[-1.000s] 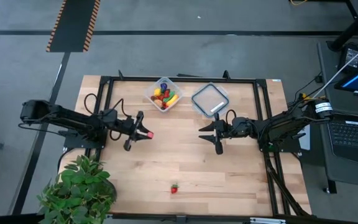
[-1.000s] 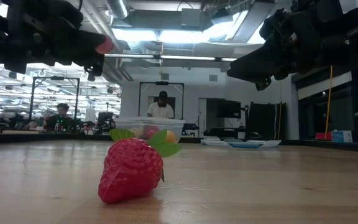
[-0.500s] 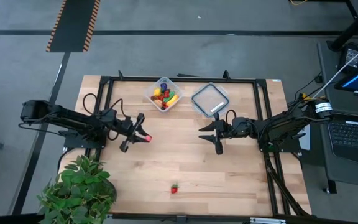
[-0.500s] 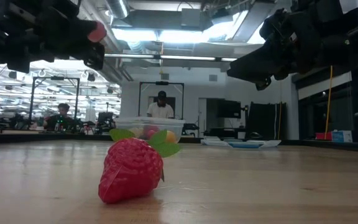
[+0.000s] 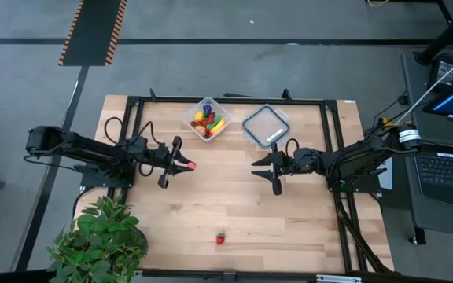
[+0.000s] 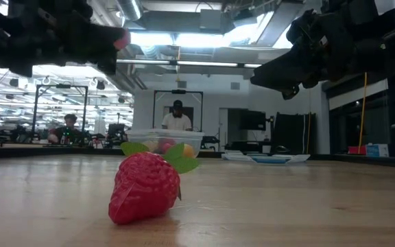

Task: Pick and placing Produce into tupperware
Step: Put the peach into the transparent container, then put the strawberry into the transparent container

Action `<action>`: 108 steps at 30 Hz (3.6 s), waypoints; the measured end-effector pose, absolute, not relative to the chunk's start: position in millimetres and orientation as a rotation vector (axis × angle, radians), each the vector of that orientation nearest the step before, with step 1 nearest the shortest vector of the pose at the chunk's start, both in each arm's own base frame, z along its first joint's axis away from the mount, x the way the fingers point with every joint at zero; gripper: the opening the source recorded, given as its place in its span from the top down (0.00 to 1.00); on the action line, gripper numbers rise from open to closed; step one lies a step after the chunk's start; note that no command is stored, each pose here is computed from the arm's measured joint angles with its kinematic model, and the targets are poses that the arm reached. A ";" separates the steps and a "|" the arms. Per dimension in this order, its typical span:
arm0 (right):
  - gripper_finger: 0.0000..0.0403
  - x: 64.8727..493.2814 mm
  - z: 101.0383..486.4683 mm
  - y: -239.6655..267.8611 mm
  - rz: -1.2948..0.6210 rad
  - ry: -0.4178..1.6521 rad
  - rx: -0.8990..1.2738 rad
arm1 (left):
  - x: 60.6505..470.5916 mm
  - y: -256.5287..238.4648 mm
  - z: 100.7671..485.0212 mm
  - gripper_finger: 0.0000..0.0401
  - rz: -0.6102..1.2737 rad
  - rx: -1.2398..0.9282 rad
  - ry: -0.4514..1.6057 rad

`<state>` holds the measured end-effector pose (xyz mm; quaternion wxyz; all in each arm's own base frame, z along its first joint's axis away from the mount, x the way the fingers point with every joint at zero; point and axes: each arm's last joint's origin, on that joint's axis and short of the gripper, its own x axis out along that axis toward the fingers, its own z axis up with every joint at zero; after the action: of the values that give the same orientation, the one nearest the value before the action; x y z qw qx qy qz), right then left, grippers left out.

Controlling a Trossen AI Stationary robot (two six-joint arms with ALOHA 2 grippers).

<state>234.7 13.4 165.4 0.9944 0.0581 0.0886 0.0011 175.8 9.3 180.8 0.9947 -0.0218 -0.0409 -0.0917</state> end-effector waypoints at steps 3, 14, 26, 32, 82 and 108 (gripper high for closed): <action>0.64 234.9 166.0 13.1 0.000 0.170 0.115 | 181.2 10.0 187.0 0.86 -0.188 -0.011 -0.076; 0.64 235.3 169.0 13.1 0.004 0.139 0.089 | 213.4 45.5 195.9 0.86 0.012 -0.027 0.173; 0.64 235.3 169.0 13.1 0.004 0.140 0.089 | 260.0 90.8 193.7 0.86 0.214 0.046 0.614; 0.64 235.3 168.9 13.1 0.004 0.140 0.089 | 278.3 110.7 196.7 0.86 0.296 0.093 0.707; 0.64 235.3 168.8 13.1 0.004 0.141 0.088 | 293.4 218.3 169.0 0.70 0.509 -0.033 0.875; 0.64 235.3 169.1 13.2 0.004 0.139 0.105 | 286.7 127.6 244.7 0.58 0.252 -0.119 0.820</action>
<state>235.3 13.2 169.1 0.9962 0.0523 0.0693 0.0022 286.7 127.6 244.7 0.9077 -0.0576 0.3972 0.1223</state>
